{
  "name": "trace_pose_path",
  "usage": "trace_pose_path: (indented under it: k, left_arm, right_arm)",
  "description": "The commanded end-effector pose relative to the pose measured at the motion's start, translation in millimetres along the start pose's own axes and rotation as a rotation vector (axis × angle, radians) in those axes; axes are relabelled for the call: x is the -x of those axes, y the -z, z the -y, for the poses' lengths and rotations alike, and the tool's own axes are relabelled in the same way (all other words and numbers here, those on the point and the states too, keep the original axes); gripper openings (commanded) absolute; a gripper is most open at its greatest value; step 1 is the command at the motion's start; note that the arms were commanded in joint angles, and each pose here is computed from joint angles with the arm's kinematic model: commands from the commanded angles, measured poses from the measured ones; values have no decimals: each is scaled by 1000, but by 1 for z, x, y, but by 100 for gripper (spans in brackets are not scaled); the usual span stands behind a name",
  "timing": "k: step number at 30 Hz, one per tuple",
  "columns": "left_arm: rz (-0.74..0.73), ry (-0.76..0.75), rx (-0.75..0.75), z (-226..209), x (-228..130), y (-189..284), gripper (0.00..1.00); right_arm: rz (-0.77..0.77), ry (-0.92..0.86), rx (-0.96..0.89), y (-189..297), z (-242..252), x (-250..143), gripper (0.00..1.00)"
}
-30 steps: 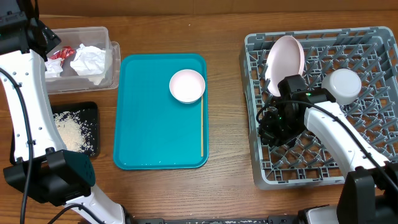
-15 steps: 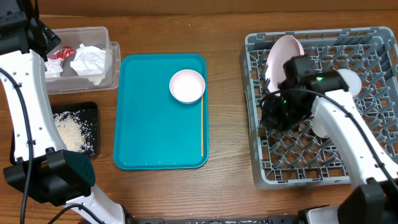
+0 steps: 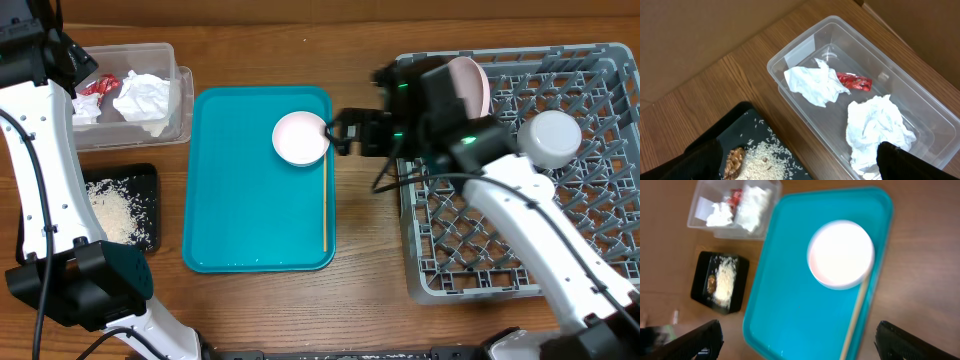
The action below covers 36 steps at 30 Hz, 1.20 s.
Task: Sort waste into correct bins and load items into the dishwasher
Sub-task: 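Reach the right gripper to the pink-rimmed bowl and grasp its rim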
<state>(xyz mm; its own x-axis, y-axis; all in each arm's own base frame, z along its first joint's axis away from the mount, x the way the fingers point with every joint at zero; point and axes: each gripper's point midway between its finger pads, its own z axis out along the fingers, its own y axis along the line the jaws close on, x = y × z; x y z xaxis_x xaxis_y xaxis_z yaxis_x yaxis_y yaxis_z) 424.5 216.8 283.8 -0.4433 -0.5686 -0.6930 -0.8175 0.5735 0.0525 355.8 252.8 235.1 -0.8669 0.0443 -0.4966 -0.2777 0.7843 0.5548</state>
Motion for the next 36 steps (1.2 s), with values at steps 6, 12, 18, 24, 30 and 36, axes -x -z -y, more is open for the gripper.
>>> trace_pose_path:
  k: [6,12,18,24,30,36]
  left_arm:
    - [7,13,-3,2,1,2,100]
    - [7,13,-3,2,1,2,100]
    - [7,13,-3,2,1,2,100]
    - [7,14,-3,2,1,2,100]
    - [7,13,-3,2,1,2,100]
    - [7,14,-3,2,1,2,100]
  right_arm:
    - [73,234,-102,-82,-13,10,99]
    - [-49,391,-221,-137,-3,-9,100]
    - [-117,599,-394,-169,2,-14,100]
    - [-160,621,-370,-190,4,-29,97]
    - [-234,627,-385,-212,18,-54,89]
    - [-248,653,-371,-219,7,-68,58]
